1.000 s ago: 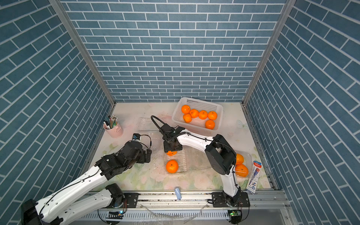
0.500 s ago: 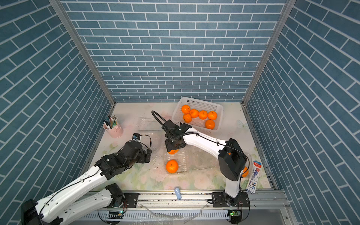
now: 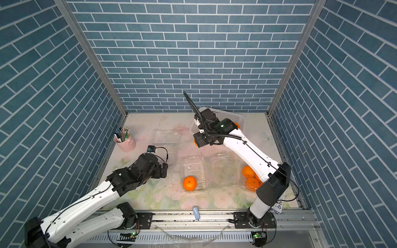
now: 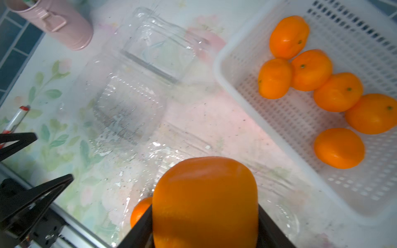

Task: Take oranges out of containers
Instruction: Place the orange in the basket.

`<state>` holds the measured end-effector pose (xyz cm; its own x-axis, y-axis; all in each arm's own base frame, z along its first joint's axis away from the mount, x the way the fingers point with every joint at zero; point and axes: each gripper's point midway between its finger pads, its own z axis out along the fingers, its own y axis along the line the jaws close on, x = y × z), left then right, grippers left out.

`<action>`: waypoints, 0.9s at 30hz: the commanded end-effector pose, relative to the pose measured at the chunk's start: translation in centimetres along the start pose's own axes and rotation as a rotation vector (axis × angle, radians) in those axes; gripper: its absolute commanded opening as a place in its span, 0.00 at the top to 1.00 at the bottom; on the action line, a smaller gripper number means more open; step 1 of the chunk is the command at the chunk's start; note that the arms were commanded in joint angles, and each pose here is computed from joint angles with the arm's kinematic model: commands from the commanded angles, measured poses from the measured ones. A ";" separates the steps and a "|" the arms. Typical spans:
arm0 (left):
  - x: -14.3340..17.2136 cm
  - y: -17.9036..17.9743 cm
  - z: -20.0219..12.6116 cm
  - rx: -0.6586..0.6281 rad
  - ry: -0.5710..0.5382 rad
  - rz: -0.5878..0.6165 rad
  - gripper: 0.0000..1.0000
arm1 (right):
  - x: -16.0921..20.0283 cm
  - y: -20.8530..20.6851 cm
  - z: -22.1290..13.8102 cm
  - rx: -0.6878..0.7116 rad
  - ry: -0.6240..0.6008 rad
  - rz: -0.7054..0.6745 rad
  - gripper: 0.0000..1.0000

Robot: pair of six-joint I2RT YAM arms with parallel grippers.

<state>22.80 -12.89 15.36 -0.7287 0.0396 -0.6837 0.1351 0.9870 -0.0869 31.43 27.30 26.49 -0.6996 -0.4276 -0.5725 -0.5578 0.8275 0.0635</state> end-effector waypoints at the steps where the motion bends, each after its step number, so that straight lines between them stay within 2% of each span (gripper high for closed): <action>1: -0.7 0.1 -0.3 -0.003 -0.016 -0.005 0.01 | -0.9 -3.5 -0.6 0.059 0.013 -0.069 0.61; 13: -0.6 0.8 -0.5 -0.031 -0.008 -0.002 0.01 | -2.4 -12.7 7.0 0.097 0.134 0.047 0.65; 22: -0.4 0.8 -0.2 -0.036 0.004 -0.017 0.01 | -1.7 -15.9 13.2 0.068 0.237 0.071 0.68; 27: -0.4 1.0 -0.2 -0.041 0.000 -0.019 0.01 | -0.4 -16.5 15.1 0.076 0.287 0.058 0.68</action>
<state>22.90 -12.39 15.06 -0.7363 0.0359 -0.6757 0.1158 0.9905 -0.0737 48.31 19.28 13.95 -0.8498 -0.3936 -0.3506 -0.4302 0.9022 0.0299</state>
